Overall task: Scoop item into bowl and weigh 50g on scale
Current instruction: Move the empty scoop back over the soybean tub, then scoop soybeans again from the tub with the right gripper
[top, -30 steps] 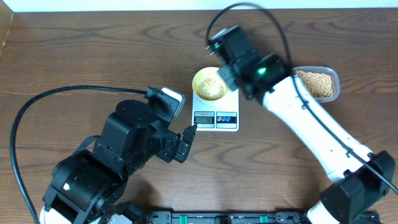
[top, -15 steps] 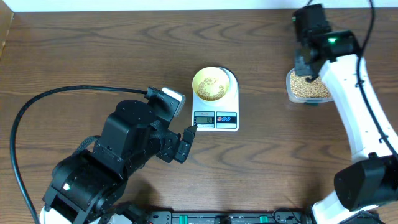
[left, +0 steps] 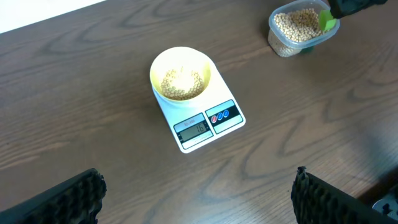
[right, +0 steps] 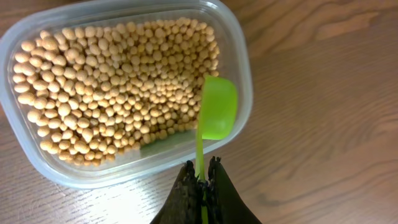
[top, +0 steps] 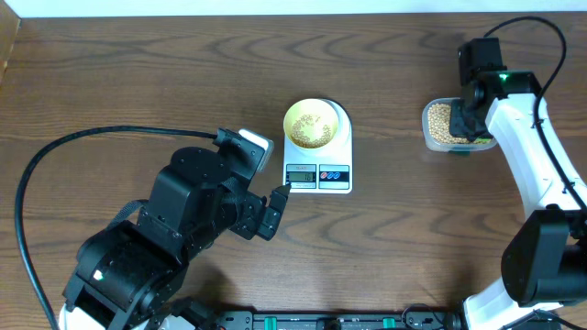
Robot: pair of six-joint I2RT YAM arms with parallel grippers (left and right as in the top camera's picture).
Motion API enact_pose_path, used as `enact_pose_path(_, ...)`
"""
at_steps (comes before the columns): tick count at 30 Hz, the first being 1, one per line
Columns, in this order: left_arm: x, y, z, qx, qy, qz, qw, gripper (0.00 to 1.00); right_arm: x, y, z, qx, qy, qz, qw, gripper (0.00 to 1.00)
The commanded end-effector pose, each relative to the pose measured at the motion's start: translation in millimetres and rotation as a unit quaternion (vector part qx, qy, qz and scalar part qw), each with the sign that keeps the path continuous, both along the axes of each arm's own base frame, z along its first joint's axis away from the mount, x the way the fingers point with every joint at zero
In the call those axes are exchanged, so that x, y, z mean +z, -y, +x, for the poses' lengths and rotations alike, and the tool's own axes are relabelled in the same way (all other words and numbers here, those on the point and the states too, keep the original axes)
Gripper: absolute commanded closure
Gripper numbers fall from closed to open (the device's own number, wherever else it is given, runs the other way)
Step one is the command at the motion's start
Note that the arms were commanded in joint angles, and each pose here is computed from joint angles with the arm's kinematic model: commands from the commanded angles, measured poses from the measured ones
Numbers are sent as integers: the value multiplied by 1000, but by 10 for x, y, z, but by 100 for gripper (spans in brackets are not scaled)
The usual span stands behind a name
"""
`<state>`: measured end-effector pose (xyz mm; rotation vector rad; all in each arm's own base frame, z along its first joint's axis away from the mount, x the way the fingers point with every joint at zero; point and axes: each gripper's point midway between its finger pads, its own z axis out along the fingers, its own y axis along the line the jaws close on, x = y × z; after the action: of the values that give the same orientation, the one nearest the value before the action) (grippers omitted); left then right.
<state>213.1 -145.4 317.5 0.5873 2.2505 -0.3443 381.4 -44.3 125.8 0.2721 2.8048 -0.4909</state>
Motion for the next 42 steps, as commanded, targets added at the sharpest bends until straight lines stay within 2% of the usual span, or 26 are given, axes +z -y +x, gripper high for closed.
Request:
enact_pose_path(1, 49, -11, 6, 3, 6, -4, 1000, 2, -153, -11, -52, -9, -7, 10, 1000, 99)
enact_pose_path(5, 49, -10, 6, 3, 6, -4, 1000, 2, -315, -57, -76, -7, -9, 34, 999, 99)
enact_pose_path(15, 49, -11, 6, 3, 6, -4, 1000, 2, -433, -146, -71, -13, -2, 200, 980, 99)
enact_pose_path(19, 49, -10, 6, 3, 6, -4, 1000, 2, -382, -131, -39, -11, 18, 286, 958, 99)
enact_pose_path(26, 49, -11, 6, 3, 6, -4, 1000, 2, -230, -60, -3, -12, 57, 389, 919, 99)
enact_pose_path(33, 49, -11, 6, 3, 6, -4, 1000, 2, -205, -24, -17, -10, 68, 422, 904, 99)
enact_pose_path(42, 49, -11, 6, 3, 6, -4, 1000, 2, -460, -148, 25, -8, 43, 472, 881, 99)
